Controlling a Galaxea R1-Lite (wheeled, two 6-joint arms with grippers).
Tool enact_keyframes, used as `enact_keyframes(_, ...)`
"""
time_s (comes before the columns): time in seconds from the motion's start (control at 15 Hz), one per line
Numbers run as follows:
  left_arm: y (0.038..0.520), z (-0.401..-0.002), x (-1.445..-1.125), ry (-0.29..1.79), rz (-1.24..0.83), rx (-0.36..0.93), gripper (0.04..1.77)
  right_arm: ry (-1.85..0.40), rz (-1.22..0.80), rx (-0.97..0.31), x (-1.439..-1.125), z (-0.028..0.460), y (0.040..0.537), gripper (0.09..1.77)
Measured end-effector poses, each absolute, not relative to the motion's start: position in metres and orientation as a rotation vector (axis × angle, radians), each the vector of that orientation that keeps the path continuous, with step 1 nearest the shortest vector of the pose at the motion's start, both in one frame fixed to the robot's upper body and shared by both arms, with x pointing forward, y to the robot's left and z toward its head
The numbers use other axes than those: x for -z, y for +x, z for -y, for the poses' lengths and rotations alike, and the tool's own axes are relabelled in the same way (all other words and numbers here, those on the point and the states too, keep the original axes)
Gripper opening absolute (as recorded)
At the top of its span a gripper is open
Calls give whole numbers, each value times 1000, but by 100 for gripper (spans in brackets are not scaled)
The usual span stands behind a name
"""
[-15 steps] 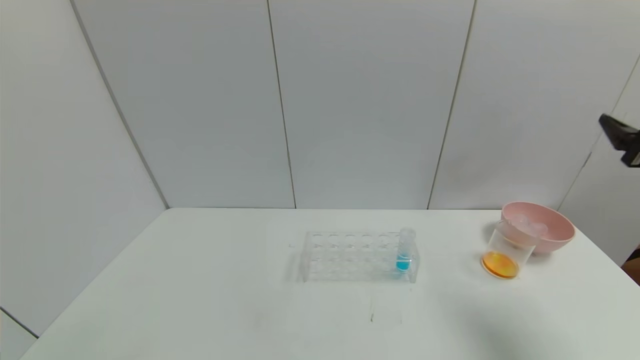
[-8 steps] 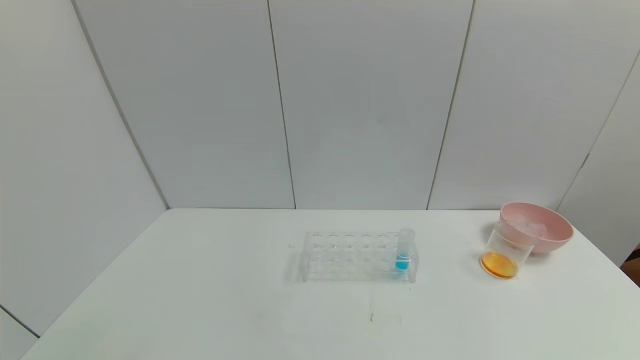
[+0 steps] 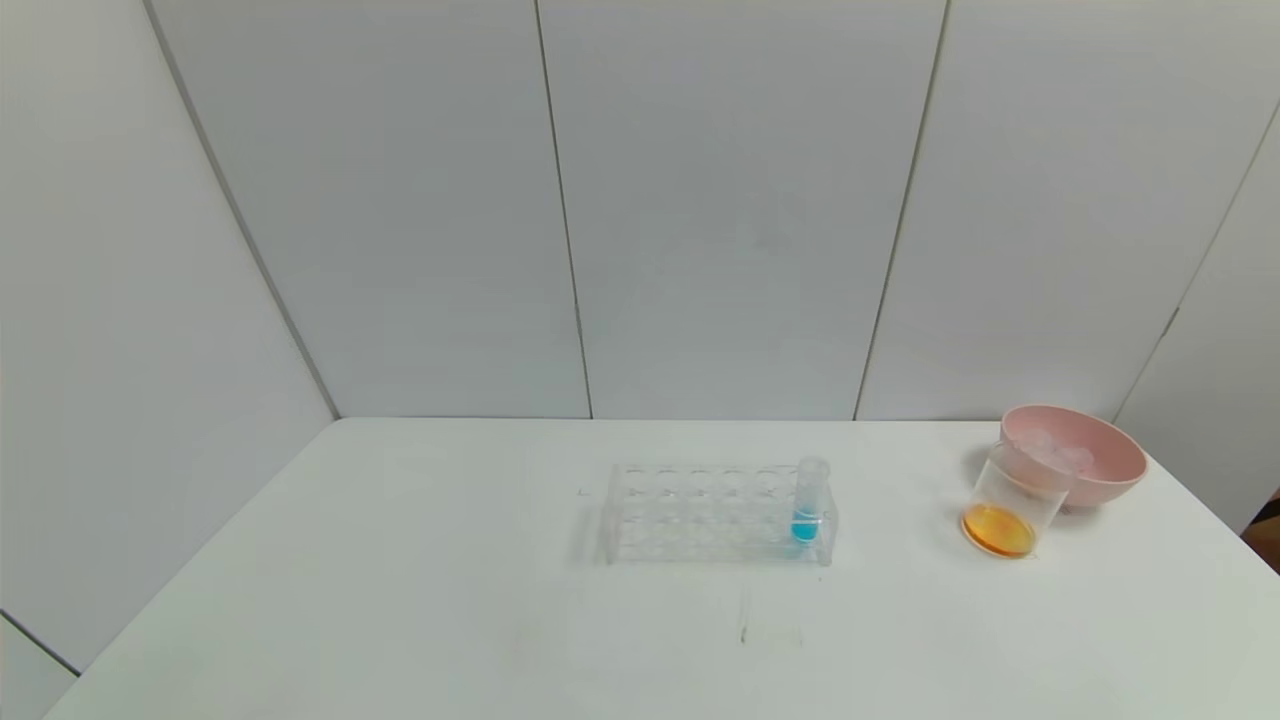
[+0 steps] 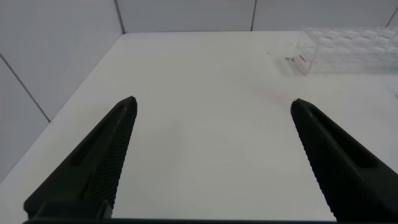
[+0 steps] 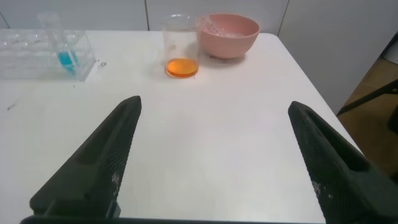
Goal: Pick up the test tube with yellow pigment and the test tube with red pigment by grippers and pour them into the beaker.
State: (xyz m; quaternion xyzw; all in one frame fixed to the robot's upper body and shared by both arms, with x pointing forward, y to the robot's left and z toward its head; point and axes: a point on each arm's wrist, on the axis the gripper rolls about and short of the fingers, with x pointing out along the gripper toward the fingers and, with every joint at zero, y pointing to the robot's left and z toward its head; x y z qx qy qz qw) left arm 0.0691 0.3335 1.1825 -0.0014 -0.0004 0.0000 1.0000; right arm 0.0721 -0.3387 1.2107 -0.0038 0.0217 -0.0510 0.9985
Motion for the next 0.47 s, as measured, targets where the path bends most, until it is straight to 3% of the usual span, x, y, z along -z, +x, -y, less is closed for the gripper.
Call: enact_keyframes(0.47, 69, -334, -1182, -3, 1, 0, 176, -30, -8, -8, -1184, 336, 69, 170)
